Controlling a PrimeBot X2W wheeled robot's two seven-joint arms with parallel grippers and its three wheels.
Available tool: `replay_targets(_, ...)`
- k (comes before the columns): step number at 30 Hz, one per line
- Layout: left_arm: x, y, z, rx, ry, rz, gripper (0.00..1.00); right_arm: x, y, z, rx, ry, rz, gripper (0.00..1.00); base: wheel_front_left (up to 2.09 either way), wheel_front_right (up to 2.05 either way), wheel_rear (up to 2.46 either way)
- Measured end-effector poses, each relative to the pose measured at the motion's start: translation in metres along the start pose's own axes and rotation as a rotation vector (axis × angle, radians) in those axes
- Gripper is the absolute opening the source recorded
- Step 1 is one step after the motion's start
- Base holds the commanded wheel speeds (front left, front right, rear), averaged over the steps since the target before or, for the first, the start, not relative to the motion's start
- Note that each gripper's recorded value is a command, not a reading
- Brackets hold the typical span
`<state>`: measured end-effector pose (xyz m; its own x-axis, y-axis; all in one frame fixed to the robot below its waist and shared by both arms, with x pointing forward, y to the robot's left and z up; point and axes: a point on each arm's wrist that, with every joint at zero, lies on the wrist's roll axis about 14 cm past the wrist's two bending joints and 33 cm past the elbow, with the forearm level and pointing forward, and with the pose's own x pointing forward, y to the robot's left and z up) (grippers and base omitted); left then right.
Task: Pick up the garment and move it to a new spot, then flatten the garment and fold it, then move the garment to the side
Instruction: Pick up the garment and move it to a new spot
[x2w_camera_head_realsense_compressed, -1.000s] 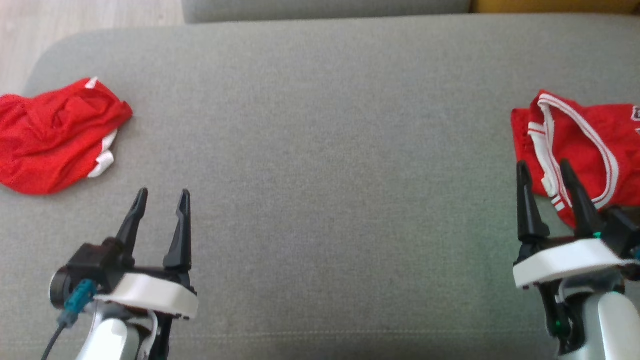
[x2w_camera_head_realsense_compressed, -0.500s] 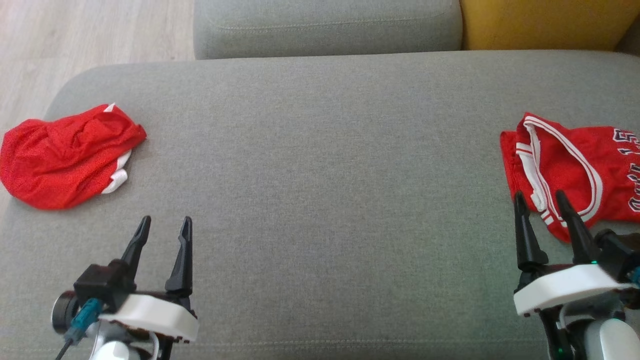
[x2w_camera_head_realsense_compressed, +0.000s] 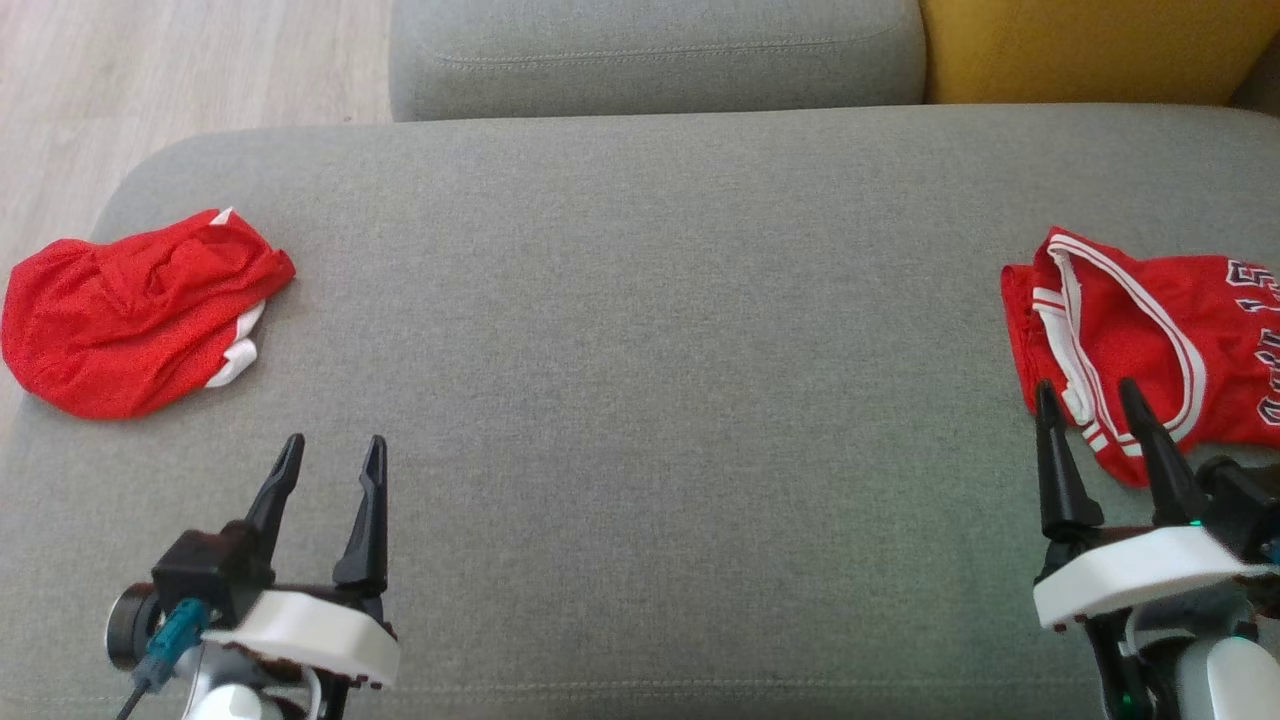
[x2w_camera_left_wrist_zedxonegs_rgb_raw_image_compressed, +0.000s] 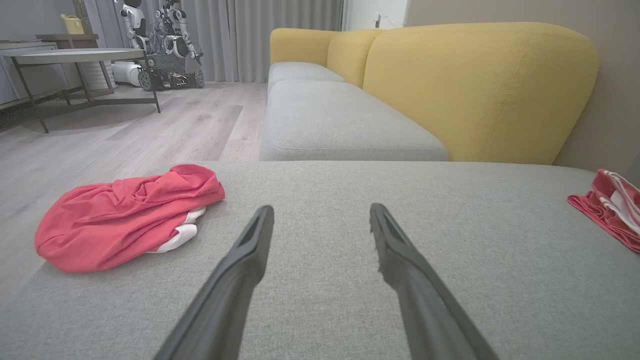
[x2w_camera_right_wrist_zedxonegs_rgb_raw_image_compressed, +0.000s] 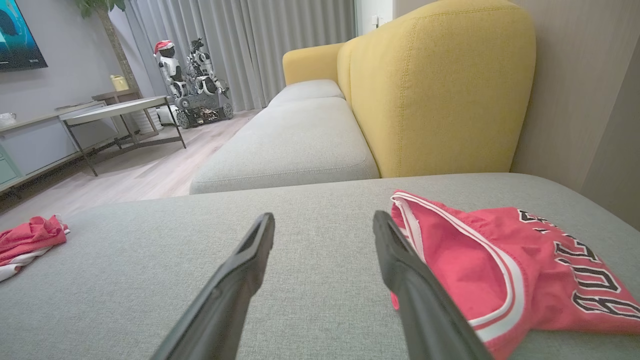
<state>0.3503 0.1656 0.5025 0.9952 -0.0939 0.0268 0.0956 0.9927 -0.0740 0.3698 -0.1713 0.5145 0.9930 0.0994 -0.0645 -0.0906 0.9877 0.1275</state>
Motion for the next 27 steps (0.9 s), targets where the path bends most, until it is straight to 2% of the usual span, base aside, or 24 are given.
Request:
replay_targets(16, -0.005, 0.012, 0.0, -0.007, 0.002, 0.043, 1.0, 0.01, 0.007, -0.004, -0.017, 0.026, 0.024, 1.0, 0.0, 0.0, 0.0)
replay_targets(22, -0.018, 0.035, 0.007, 0.0, -0.022, 0.126, 1.0, 0.025, 0.031, -0.002, -0.035, 0.03, 0.095, 1.0, 0.0, 0.0, 0.0)
replay_targets(27, -0.037, 0.061, 0.013, 0.006, -0.041, 0.224, 1.0, 0.039, 0.063, 0.001, -0.041, 0.024, 0.191, 1.0, 0.0, 0.0, 0.0)
